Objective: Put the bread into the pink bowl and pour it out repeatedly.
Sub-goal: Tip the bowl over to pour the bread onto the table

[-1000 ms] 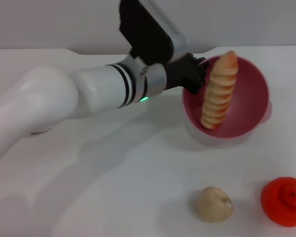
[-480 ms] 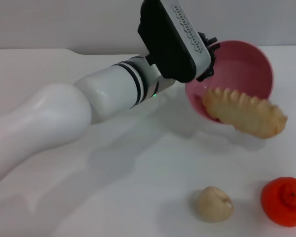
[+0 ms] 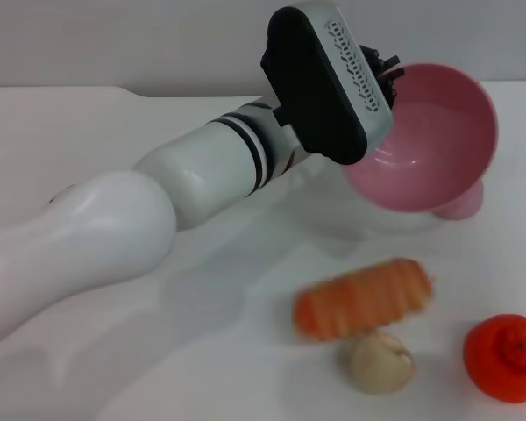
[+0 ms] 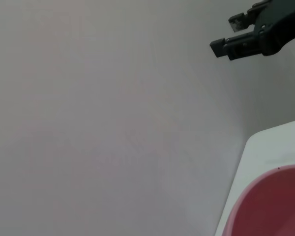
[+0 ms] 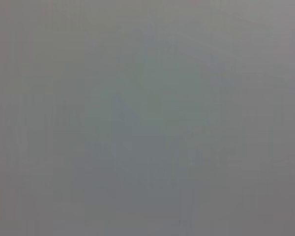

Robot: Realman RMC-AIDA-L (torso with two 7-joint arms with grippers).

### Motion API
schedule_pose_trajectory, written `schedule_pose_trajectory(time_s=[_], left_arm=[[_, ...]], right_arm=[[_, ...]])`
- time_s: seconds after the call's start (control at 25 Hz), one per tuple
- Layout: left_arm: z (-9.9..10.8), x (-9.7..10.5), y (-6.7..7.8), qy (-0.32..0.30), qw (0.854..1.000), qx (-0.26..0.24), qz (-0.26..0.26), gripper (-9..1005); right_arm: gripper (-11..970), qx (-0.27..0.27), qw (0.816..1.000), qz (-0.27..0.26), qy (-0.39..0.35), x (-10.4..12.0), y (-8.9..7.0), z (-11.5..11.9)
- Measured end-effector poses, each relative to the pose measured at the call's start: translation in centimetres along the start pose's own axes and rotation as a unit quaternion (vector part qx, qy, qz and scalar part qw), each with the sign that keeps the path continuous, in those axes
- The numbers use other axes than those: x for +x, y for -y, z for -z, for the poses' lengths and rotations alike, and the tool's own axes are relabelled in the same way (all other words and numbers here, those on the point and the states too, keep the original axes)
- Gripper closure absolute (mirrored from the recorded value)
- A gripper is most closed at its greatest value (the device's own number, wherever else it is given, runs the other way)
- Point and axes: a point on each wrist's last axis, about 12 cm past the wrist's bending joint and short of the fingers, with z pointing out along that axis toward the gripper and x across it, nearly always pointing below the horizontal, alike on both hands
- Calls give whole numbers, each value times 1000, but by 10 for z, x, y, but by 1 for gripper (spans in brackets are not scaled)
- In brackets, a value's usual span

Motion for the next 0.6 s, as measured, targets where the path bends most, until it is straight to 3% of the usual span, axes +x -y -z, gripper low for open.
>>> schedule_pose_trajectory(time_s=[0.36,0.52,0.6], left_arm=[[-2,-2,-5,2,1000,-6,13,879],[-3,2,-30,-4,995,-25,96,878],[-3,2,-30,-4,995,-25,96,878]], right_arm=[[353,-9,1000,0,-2,0,-5,-1],[358,-19,1000,-1,-11,2,-9,-3],[361,-25,1000,-1,-17,2,-11,-4]])
